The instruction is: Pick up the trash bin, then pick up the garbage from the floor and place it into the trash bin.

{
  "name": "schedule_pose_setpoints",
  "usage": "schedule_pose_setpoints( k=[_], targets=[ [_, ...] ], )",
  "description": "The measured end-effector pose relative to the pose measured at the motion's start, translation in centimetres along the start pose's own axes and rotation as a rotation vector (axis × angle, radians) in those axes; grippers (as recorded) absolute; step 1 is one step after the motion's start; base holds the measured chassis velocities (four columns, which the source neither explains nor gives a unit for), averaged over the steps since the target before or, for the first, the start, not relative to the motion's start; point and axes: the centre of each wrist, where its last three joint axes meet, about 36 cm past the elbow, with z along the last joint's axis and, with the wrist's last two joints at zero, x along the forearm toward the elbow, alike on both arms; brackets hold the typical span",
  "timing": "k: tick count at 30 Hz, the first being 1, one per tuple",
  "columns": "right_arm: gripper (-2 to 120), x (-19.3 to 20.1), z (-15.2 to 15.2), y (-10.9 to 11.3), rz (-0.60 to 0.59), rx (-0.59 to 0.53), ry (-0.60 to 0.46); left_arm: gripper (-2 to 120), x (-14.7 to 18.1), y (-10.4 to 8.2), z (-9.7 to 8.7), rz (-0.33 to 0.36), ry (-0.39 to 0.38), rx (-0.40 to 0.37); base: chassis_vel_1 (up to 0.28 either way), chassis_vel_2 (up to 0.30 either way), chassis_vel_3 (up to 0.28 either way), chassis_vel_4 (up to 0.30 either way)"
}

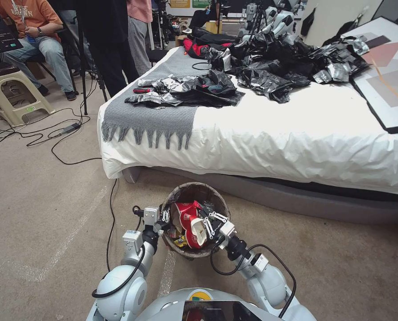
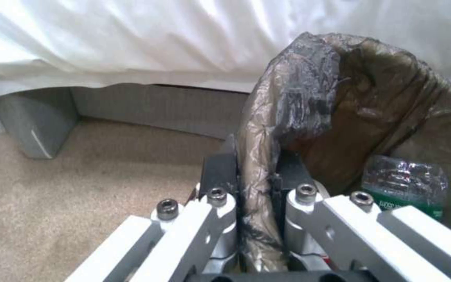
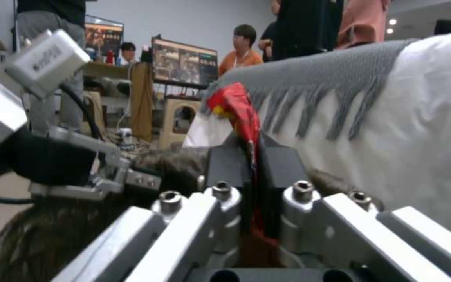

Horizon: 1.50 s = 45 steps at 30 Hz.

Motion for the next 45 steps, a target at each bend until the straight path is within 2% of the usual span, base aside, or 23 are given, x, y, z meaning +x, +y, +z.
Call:
schedule_pose_setpoints(
  k=[1, 2, 5, 9, 12, 13, 16, 17, 20, 21, 23, 26, 32, 34, 35, 37, 38, 41, 42, 44, 45],
  targets=[
    [14, 0.0, 0.2, 0.1, 0.002, -0.003, 0.004, 6, 0.0, 0.0, 0.0, 0.0, 0.0, 0.0, 0.0, 0.0, 0.0, 0.0],
    [14, 0.0, 0.2, 0.1, 0.002, -0.003, 0.004, 6, 0.0, 0.0, 0.0, 0.0, 0.0, 0.0, 0.0, 0.0, 0.0, 0.0],
    [29, 0.0, 0.4, 0.1, 0.003, -0.007, 0.009, 6, 0.0, 0.0, 0.0, 0.001, -0.001, 0.0, 0.0, 0.0, 0.0, 0.0],
    [37, 0.0, 0.5, 0.1, 0.002, -0.007, 0.011, 6, 0.0, 0.0, 0.0, 0.001, -0.001, 0.0, 0.0, 0.0, 0.0, 0.0],
    [54, -0.1, 0.5, 0.0, 0.003, -0.006, 0.011, 6, 0.0, 0.0, 0.0, 0.0, -0.001, 0.001, 0.0, 0.0, 0.0, 0.0],
    [54, -0.1, 0.5, 0.0, 0.003, -0.006, 0.011, 6, 0.0, 0.0, 0.0, 0.0, -0.001, 0.001, 0.0, 0.0, 0.0, 0.0],
    [69, -0.2, 0.5, -0.1, 0.004, -0.005, 0.012, 6, -0.1, 0.0, 0.0, 0.001, -0.001, 0.001, 0.0, 0.0, 0.0, 0.0],
    [69, -0.2, 0.5, -0.1, 0.004, -0.005, 0.012, 6, -0.1, 0.0, 0.0, 0.001, -0.001, 0.001, 0.0, 0.0, 0.0, 0.0],
    [82, -0.2, 0.5, -0.1, 0.005, -0.004, 0.012, 6, -0.1, 0.0, 0.0, 0.001, -0.001, 0.002, 0.0, 0.0, 0.0, 0.0],
    [82, -0.2, 0.5, -0.1, 0.005, -0.004, 0.012, 6, -0.1, 0.0, 0.0, 0.001, -0.001, 0.002, 0.0, 0.0, 0.0, 0.0],
    [93, -0.2, 0.5, -0.1, 0.006, -0.003, 0.011, 6, -0.1, 0.0, 0.0, 0.001, -0.001, 0.002, 0.0, 0.0, 0.0, 0.0],
    [99, -0.4, 0.3, -0.1, 0.015, 0.0, 0.004, 6, -0.1, 0.0, 0.0, 0.0, -0.001, 0.002, 0.0, 0.0, 0.0, 0.0],
    [100, -1.1, -1.5, -0.4, 0.082, 0.031, -0.051, 6, -0.1, 0.0, 0.0, -0.001, -0.001, 0.002, 0.0, 0.0, 0.0, 0.0],
    [100, -1.2, -3.6, -0.8, 0.168, 0.095, -0.09, 6, -0.2, 0.1, 0.1, -0.003, -0.001, 0.002, 0.0, 0.0, 0.0, 0.0],
    [100, -1.2, -3.6, -0.8, 0.168, 0.095, -0.09, 6, -0.2, 0.1, 0.1, -0.003, -0.001, 0.002, 0.0, 0.0, 0.0, 0.0],
    [100, -0.6, -5.2, -0.8, 0.26, 0.157, -0.089, 6, -0.2, 0.2, 0.1, -0.005, -0.002, 0.002, 0.0, 0.0, 0.0, 0.0],
    [100, -0.6, -5.2, -0.8, 0.26, 0.157, -0.089, 6, -0.2, 0.2, 0.1, -0.005, -0.002, 0.002, 0.0, 0.0, 0.0, 0.0],
    [100, 1.3, -5.8, -0.4, 0.434, 0.232, -0.01, 6, -0.2, 0.4, 0.1, -0.01, -0.003, 0.001, 0.0, 0.0, 0.0, 0.0],
    [100, 1.3, -5.8, -0.4, 0.434, 0.232, -0.01, 6, -0.2, 0.4, 0.1, -0.01, -0.003, 0.001, 0.0, 0.0, 0.0, 0.0],
    [100, 2.4, -5.5, 0.1, 0.535, 0.24, 0.027, 6, -0.2, 0.4, 0.1, -0.011, -0.003, 0.002, 0.0, 0.0, 0.0, 0.0],
    [100, 2.4, -5.5, 0.1, 0.535, 0.24, 0.027, 6, -0.2, 0.4, 0.1, -0.011, -0.003, 0.002, 0.0, 0.0, 0.0, 0.0]
  ],
)
